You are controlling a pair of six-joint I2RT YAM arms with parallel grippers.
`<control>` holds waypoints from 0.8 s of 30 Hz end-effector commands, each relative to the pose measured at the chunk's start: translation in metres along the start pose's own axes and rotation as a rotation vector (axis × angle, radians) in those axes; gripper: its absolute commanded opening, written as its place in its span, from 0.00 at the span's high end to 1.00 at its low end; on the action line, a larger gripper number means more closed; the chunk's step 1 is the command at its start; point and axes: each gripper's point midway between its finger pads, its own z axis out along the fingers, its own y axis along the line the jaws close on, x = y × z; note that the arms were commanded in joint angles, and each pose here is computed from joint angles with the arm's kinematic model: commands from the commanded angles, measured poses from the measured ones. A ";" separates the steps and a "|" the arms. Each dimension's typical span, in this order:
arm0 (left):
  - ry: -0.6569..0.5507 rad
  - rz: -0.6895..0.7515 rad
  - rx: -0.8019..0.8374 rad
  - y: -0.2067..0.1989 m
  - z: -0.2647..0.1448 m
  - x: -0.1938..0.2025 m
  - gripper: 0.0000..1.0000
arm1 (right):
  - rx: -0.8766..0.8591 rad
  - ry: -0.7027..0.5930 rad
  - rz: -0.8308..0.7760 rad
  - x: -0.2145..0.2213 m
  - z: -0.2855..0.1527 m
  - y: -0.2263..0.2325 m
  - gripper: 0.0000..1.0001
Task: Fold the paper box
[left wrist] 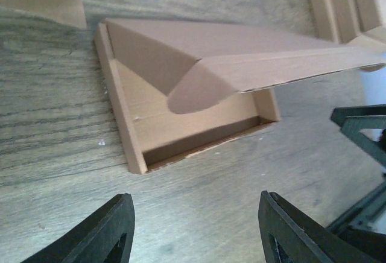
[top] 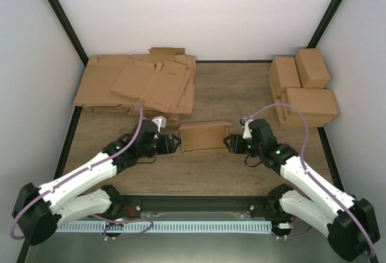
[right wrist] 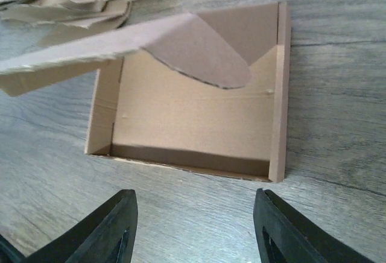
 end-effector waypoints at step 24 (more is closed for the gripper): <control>-0.038 -0.302 0.195 -0.031 0.001 -0.090 0.23 | -0.043 -0.129 0.142 -0.145 -0.045 0.020 0.20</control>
